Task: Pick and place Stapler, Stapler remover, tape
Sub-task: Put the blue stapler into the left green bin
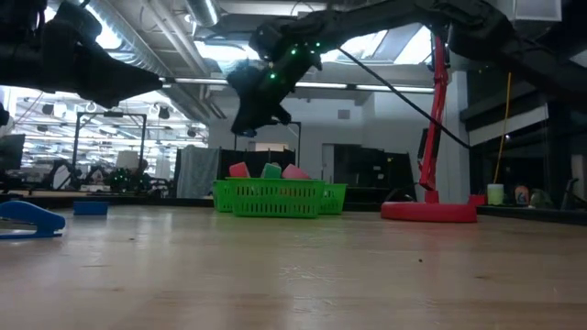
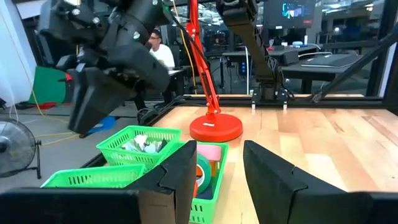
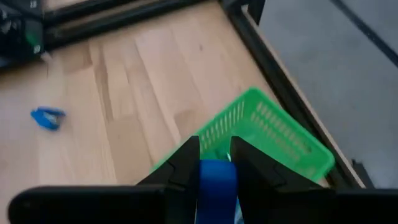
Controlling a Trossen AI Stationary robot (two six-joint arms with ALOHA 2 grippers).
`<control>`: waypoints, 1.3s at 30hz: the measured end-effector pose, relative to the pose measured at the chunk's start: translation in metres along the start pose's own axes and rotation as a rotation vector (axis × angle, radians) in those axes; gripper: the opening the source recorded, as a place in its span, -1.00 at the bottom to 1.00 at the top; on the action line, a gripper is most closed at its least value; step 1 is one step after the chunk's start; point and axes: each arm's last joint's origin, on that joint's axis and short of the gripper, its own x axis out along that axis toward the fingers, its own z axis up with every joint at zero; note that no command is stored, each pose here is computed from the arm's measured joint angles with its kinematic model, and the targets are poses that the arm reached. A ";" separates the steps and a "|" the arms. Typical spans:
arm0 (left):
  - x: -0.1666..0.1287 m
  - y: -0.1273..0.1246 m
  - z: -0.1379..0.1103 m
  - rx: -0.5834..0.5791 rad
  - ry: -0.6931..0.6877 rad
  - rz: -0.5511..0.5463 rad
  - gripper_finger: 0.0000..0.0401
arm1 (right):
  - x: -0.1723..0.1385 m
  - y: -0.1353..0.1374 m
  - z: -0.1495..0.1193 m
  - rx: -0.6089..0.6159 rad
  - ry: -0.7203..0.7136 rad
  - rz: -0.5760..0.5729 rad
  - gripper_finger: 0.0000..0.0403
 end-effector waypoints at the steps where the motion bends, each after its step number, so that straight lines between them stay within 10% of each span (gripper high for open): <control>1: 0.000 0.000 0.000 0.000 0.001 0.000 -0.36 | 0.005 0.000 -0.001 0.008 -0.008 -0.004 -0.59; 8: 0.000 0.000 0.001 -0.060 -0.006 -0.003 -0.36 | 0.024 -0.002 -0.011 0.064 0.021 -0.035 -0.53; 19: 0.000 -0.001 0.001 -0.132 -0.007 -0.038 -0.36 | 0.028 -0.002 -0.018 0.114 0.082 -0.023 0.24; 30: 0.000 -0.001 0.002 -0.228 -0.014 -0.049 -0.36 | 0.006 0.013 -0.053 0.169 0.532 0.192 0.40; 39: 0.000 -0.004 0.002 -0.247 -0.007 -0.155 -0.36 | -0.052 0.090 -0.044 -0.141 0.508 0.088 0.39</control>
